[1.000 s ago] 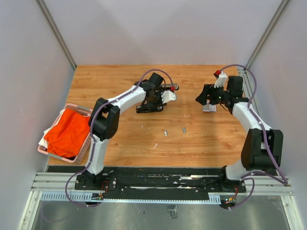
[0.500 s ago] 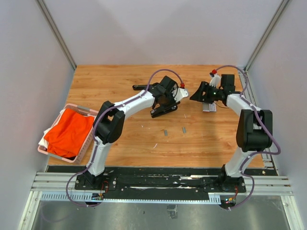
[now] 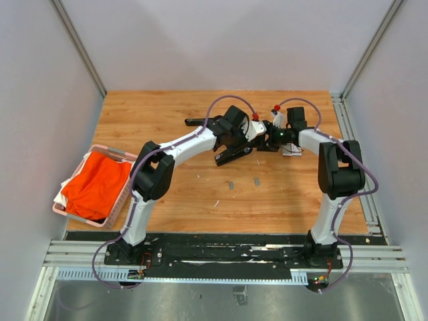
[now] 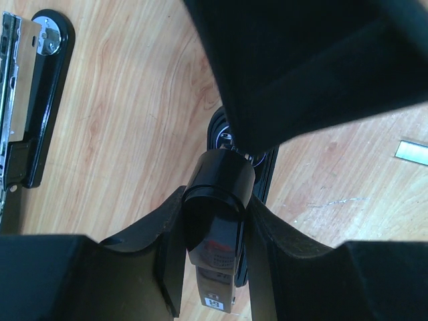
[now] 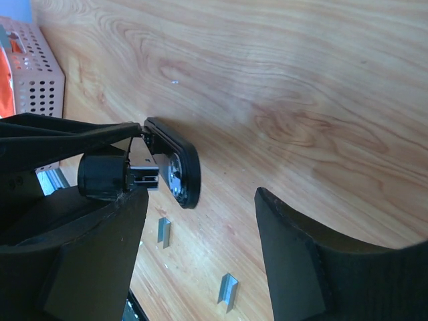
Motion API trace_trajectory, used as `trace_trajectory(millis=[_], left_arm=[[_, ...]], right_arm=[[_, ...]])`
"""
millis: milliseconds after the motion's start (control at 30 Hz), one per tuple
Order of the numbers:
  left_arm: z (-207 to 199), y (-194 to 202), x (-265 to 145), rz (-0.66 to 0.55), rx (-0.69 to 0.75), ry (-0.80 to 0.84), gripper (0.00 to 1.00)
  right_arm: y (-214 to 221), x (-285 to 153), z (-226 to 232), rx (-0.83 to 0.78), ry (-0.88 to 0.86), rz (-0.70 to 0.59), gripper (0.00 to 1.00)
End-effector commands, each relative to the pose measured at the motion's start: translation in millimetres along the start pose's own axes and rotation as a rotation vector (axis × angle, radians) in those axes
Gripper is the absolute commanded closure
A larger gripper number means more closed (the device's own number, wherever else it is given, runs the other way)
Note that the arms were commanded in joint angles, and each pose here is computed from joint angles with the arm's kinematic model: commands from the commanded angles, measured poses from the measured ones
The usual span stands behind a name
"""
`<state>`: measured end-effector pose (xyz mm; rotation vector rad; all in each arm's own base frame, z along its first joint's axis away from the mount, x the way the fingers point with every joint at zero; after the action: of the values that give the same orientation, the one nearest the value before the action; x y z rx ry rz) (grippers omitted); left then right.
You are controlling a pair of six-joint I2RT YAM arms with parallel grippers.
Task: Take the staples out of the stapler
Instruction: Unload the staple at the center of the board.
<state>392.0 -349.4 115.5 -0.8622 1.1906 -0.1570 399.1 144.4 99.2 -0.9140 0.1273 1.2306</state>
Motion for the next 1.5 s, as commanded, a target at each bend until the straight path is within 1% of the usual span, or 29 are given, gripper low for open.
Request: trace_trajectory(millis=[0, 200, 367, 400, 433, 600, 733, 967, 1033, 1100, 1167, 1267, 1333, 1467], left_arm=[[-8, -25, -12, -0.092, 0.001, 0.024, 0.85], [-10, -25, -14, -0.095, 0.006, 0.029, 0.86], [-11, -27, -18, -0.106, 0.003, 0.031, 0.86], [-11, -28, -19, -0.108, 0.003, 0.032, 0.87], [-11, -28, -20, -0.112, 0.003, 0.033, 0.88], [-11, -30, -24, -0.123, 0.003, 0.029, 0.89], [-12, -30, -25, -0.126, 0.0, 0.036, 0.91], [-13, -32, -27, -0.134, -0.005, 0.039, 0.93], [-14, -33, -28, -0.136, -0.007, 0.041, 0.94], [-14, -34, -28, -0.14, -0.009, 0.043, 0.95], [-14, -34, -29, -0.142, -0.011, 0.045, 0.96], [-14, -35, -31, -0.146, -0.013, 0.041, 0.96], [-13, -37, -34, -0.153, -0.016, 0.034, 0.98], [-12, -42, -43, -0.172, -0.017, 0.024, 0.98]], right_arm=[[0, 10, 15, 0.003, -0.058, 0.033, 0.33], [4, 14, 11, 0.012, -0.051, 0.045, 0.37], [11, 19, 3, 0.033, -0.046, 0.065, 0.46], [13, 20, 1, 0.037, -0.041, 0.069, 0.51], [14, 21, -1, 0.041, -0.036, 0.073, 0.52], [21, 24, -8, 0.052, -0.018, 0.094, 0.55], [22, 27, -8, 0.064, -0.042, 0.103, 0.66], [20, 27, -1, 0.09, -0.118, 0.091, 0.65], [21, 28, -1, 0.092, -0.119, 0.092, 0.67], [23, 29, -4, 0.098, -0.114, 0.097, 0.73], [26, 31, -8, 0.101, -0.104, 0.103, 0.85], [31, 33, -14, 0.111, -0.083, 0.12, 0.97], [33, 33, -18, 0.117, -0.07, 0.126, 1.0], [35, 31, -26, 0.126, -0.042, 0.129, 1.0]])
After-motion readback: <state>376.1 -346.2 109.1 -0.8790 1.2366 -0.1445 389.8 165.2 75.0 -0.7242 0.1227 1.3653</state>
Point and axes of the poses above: each gripper's point midway between its finger pads, its own x axis out along the fingers, its own z axis along the line the jaws close on, y = z × x, the point moved 4 cm from there along -x, back along the fingers, and after that the axes turned 8 degrees about -x, right-handed, at the moved point
